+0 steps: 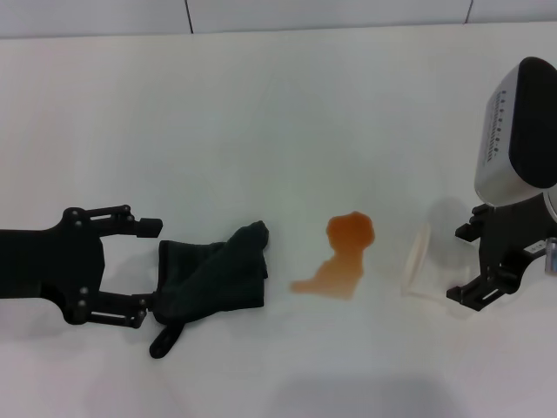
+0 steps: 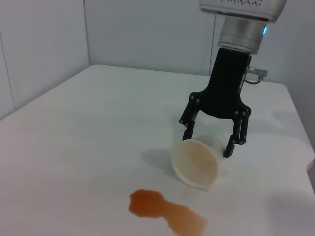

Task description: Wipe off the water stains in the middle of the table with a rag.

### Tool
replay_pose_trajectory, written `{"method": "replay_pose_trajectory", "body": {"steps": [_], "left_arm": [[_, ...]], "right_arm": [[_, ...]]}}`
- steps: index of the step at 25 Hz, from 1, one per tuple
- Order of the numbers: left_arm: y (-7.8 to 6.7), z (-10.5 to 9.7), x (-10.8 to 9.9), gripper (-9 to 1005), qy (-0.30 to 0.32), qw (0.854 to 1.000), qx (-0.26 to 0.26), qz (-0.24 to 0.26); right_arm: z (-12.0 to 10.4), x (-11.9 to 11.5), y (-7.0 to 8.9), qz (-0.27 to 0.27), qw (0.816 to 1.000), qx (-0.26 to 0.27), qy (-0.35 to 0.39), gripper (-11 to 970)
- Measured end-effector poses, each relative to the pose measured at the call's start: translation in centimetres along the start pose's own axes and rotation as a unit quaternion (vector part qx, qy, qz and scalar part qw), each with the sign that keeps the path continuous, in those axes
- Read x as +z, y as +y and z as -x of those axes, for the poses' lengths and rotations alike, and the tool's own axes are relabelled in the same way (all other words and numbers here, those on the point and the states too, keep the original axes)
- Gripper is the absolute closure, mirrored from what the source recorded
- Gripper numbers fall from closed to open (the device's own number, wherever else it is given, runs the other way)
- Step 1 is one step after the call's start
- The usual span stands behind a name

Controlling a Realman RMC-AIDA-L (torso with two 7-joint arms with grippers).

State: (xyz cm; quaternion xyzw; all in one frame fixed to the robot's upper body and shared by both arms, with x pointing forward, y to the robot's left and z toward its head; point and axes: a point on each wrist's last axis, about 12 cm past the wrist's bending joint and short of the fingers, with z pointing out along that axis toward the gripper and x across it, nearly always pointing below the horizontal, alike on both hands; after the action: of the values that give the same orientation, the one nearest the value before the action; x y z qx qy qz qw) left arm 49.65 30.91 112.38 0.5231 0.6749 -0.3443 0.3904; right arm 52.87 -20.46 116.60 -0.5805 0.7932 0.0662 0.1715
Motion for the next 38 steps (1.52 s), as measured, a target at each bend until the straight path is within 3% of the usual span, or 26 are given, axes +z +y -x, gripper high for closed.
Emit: {"method": "replay_pose_trajectory", "body": {"steps": [13,23,33,38], "left_arm": [[0.1,0.0,0.1,106,-0.003,1.0,-0.003,0.0],[0.3,-0.1,0.2,106,-0.003,1.0,-0.001,0.003],[0.3,-0.3,0.1,107,-0.003,1.0,-0.001,0.006],[0.3,-0.3,0.1,107,-0.002,1.0,-0.001,0.007]], "right_arm": [[0.1,1.1,-0.3,0.005,1.0,0.003,0.004,171],[0.3,0.8,-0.5,-0.003,1.0,0.001,-0.003,250],[0.0,-0.8,-1.1,-0.044,0.997,0.014,-0.054,266],[-2.0,-1.7,-1.6,-0.054,0.988,0.036,-0.143,267]]}}
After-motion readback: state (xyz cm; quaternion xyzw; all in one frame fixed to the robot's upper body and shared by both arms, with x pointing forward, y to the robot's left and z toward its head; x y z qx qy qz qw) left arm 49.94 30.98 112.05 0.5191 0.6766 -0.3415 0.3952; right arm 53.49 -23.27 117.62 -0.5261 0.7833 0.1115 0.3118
